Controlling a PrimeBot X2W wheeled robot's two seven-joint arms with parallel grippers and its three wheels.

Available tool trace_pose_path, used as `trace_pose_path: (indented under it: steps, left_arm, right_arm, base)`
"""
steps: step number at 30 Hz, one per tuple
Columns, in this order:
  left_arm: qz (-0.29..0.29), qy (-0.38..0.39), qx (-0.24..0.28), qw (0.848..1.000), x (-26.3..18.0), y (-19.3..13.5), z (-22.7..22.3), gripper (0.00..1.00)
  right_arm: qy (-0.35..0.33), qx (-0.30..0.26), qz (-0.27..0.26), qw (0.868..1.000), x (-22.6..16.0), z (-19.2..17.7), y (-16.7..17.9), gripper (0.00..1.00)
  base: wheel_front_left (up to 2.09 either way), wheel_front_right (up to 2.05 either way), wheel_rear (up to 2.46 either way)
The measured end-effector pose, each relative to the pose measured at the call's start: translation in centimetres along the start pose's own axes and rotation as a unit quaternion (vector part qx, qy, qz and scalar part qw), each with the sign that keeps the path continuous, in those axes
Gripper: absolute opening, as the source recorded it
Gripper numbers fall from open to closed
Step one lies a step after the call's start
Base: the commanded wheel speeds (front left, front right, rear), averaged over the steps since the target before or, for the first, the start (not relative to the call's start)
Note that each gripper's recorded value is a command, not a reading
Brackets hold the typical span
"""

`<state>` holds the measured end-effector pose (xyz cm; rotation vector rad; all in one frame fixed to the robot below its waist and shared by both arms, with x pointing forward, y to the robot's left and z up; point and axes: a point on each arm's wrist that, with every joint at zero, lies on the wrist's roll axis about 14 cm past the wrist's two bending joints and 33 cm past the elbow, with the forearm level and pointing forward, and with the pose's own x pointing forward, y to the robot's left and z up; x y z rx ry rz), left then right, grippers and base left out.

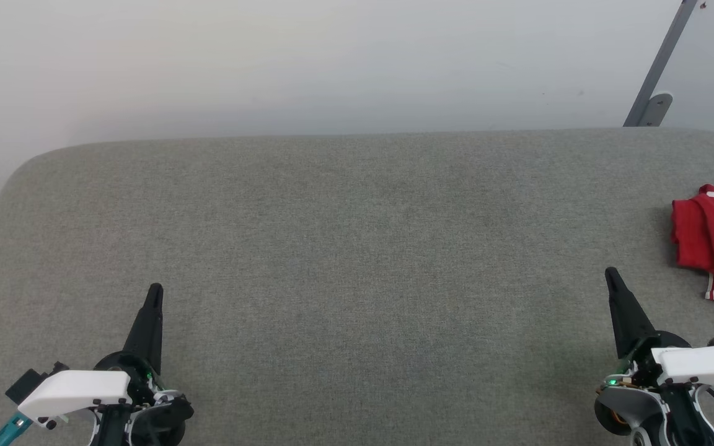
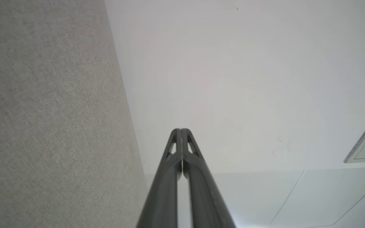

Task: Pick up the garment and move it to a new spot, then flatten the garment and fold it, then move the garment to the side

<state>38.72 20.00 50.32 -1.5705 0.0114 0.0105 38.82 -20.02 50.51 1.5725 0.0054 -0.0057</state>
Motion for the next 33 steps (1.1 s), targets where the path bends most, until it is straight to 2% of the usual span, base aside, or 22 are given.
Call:
trace_pose_path:
  steps: [33]
  left_arm:
    - [0.000,0.000,-0.002,1.000,0.00,0.00,-0.01,0.00]
  right_arm:
    - [0.000,0.000,0.001,1.000,0.02,-0.01,0.04,0.00]
  base:
    - [0.00,0.00,0.00]
